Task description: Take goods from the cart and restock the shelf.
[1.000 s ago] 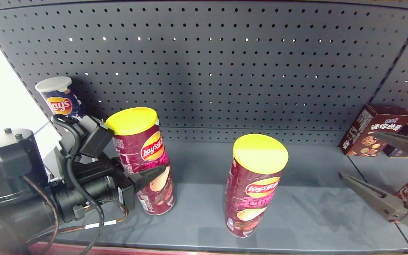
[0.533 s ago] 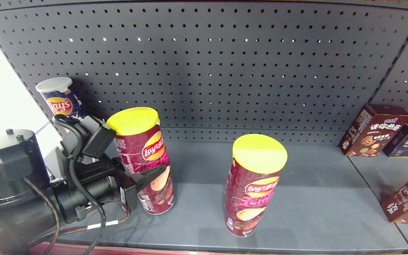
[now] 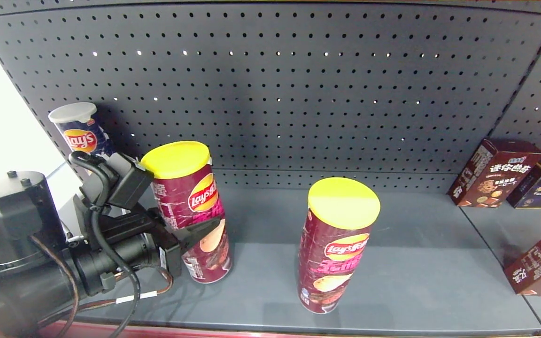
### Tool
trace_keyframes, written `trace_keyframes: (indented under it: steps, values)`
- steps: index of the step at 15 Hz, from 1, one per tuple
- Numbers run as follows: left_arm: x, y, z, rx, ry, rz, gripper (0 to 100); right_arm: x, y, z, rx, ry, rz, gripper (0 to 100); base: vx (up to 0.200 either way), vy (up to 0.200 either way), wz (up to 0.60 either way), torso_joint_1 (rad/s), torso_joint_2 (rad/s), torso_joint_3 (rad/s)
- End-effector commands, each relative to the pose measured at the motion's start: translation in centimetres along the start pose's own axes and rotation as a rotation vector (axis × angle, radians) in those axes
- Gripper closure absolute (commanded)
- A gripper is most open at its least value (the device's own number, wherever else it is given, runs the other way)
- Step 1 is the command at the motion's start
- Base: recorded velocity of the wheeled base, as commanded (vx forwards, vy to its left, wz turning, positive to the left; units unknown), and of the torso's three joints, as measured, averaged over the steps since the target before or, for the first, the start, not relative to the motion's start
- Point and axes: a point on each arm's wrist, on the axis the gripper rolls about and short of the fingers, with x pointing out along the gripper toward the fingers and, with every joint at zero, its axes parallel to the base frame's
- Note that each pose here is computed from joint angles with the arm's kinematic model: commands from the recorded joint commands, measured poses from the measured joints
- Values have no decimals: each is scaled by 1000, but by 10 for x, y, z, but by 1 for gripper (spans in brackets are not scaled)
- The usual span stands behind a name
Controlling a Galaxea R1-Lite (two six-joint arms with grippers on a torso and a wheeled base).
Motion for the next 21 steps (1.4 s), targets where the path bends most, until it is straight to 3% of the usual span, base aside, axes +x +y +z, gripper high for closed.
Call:
trace_keyframes:
  steps: [1,3,5,7,14,15,17,18,21]
  values:
    - [0,0,0,-1,1,1,100,7,5,-22,109,-30,-12,0,0,0,0,0,0,0]
    - [0,0,0,0,0,1,100,8,6,-22,166,-58,3,0,0,0,0,0,0,0]
    - [0,0,0,0,0,-1,100,7,9,-21,138,-68,164,0,0,0,0,0,0,0]
    - [0,0,0,0,0,-1,100,5,9,-21,113,-36,206,0,0,0,0,0,0,0]
    - [-8,-1,4,5,-24,0,100,5,5,-21,132,8,1,0,0,0,0,0,0,0]
    - [-9,-2,4,4,-26,0,100,6,6,-20,128,19,32,0,0,0,0,0,0,0]
    - [-8,-2,3,5,-23,-5,100,6,6,-21,101,-46,386,0,0,0,0,0,0,0]
    - [-8,-2,4,6,-28,-6,100,7,5,-22,103,-41,394,0,0,0,0,0,0,0]
    - [-8,-4,5,6,-28,-15,100,13,11,-19,120,89,83,0,0,0,0,0,0,0]
